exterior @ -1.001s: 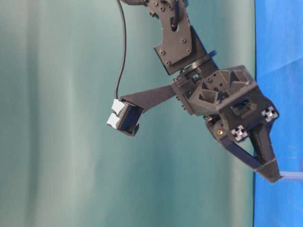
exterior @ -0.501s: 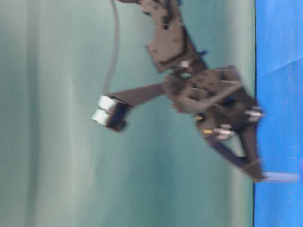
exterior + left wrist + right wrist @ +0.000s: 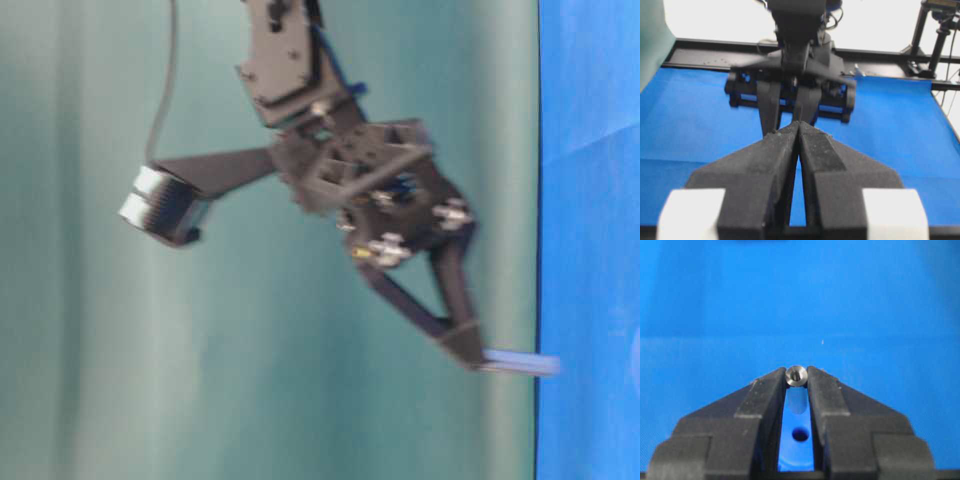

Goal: Insert the shaft placed at a random location into the center hole of the small gear at another random location.
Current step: 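Align the shaft over the gear's center hole and lower it in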

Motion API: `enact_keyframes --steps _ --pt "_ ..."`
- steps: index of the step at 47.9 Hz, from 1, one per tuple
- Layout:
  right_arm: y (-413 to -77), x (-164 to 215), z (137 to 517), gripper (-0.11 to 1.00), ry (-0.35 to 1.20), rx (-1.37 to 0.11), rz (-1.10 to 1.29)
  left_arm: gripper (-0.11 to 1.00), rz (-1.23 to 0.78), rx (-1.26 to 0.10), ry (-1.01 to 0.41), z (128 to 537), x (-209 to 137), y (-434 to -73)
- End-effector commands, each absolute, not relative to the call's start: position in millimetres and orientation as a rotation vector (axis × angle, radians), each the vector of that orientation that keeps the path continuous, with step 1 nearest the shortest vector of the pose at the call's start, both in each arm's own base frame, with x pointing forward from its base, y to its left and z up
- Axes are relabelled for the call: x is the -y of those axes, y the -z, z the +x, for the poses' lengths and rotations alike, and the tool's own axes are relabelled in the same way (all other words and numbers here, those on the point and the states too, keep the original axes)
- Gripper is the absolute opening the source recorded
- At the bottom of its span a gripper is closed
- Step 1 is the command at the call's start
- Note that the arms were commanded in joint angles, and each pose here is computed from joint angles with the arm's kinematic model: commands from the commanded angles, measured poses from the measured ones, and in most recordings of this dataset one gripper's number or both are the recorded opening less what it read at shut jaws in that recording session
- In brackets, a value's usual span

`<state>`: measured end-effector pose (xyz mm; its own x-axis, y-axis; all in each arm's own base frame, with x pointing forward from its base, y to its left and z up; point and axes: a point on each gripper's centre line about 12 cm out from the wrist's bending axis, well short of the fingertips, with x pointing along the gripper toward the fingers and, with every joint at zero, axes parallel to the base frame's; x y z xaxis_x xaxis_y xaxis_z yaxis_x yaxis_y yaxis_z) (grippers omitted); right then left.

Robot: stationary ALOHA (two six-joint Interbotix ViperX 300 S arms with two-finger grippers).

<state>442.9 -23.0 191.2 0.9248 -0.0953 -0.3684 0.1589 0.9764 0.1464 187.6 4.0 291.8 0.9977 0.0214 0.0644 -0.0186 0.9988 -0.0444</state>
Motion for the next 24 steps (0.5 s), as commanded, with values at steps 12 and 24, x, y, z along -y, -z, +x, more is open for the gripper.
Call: enact_keyframes --steps 12,24 --pt "-179.0 25.5 454.0 0.04 0.151 -0.352 0.194 0.0 -0.041 0.076 -0.021 188.4 -4.3 -295.5" --pt "-158.7 27.5 455.7 0.04 0.179 -0.385 0.227 0.0 -0.039 0.074 -0.021 188.7 -4.3 -295.2"
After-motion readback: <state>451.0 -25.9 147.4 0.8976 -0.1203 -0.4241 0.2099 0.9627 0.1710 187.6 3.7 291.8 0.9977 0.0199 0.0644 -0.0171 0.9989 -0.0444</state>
